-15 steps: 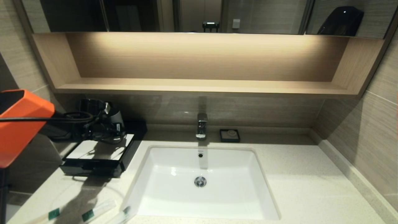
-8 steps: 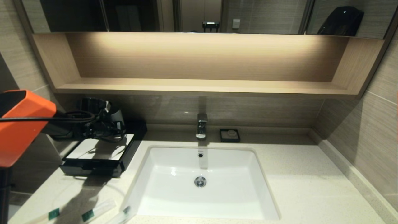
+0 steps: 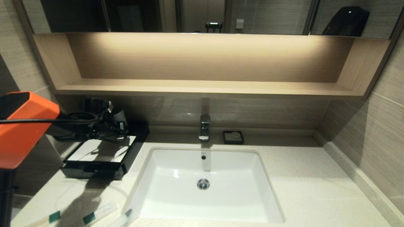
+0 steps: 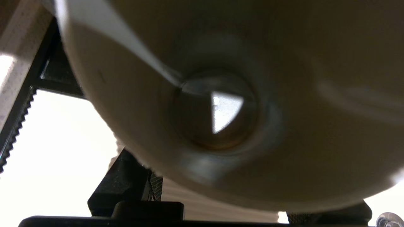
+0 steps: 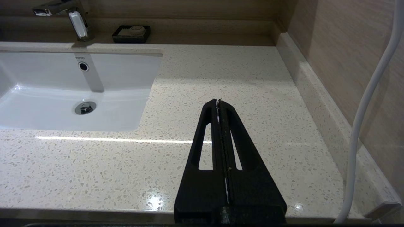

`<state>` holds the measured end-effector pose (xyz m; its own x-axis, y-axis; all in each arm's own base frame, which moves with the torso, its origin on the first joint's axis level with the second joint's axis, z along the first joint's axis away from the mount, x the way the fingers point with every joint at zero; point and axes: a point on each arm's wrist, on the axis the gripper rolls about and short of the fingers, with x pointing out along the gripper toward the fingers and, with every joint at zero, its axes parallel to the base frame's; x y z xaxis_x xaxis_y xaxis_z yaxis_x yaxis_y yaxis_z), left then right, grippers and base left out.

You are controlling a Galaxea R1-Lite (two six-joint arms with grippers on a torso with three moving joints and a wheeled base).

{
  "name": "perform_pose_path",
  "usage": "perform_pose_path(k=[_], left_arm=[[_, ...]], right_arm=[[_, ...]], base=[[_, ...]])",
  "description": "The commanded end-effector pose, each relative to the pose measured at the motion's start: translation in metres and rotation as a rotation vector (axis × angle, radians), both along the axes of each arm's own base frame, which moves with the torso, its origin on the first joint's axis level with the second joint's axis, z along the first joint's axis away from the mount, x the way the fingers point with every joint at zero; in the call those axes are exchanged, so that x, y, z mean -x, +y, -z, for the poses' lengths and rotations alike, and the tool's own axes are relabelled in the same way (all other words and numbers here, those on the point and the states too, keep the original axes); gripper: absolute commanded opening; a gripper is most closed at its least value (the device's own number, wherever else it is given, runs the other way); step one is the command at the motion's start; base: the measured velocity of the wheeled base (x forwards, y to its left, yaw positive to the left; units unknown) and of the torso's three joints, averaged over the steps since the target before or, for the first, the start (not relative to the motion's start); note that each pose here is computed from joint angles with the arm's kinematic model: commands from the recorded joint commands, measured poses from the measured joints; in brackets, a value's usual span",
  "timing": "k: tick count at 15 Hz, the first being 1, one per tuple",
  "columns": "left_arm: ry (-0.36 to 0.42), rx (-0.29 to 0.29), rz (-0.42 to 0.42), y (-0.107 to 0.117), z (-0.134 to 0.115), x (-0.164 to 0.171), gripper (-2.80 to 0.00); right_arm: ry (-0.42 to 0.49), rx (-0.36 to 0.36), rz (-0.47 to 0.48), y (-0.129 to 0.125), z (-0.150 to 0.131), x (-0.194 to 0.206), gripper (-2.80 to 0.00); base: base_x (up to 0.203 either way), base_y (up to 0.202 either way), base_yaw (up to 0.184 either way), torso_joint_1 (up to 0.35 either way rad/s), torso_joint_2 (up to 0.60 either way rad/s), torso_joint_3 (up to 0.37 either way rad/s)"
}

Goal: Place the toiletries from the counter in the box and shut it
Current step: Place the cup on the storage box

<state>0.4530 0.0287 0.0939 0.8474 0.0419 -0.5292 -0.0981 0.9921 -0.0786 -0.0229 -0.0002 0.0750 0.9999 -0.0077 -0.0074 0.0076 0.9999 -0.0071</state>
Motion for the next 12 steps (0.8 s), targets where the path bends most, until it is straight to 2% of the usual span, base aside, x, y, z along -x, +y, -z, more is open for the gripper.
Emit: perform_pose_path(k=[1,12], left_arm=[[-0.004,-0.001,0.001,-0.0016,0.0008,-0.0026,-2.80],[-0.023,-0.013,-0.004,-0.0065,-0.0036,-0.0078,-2.80]], right_arm=[[0.000,0.001,0.000,0.0000,0.0001,0.0000,-2.80],[0.000,0.001,0.000,0.0000,0.0001,0.0000,-2.80]], base=[[0.000,0.000,0.000,0.000,0.00,0.000],[0.000,0.000,0.000,0.000,0.00,0.000]])
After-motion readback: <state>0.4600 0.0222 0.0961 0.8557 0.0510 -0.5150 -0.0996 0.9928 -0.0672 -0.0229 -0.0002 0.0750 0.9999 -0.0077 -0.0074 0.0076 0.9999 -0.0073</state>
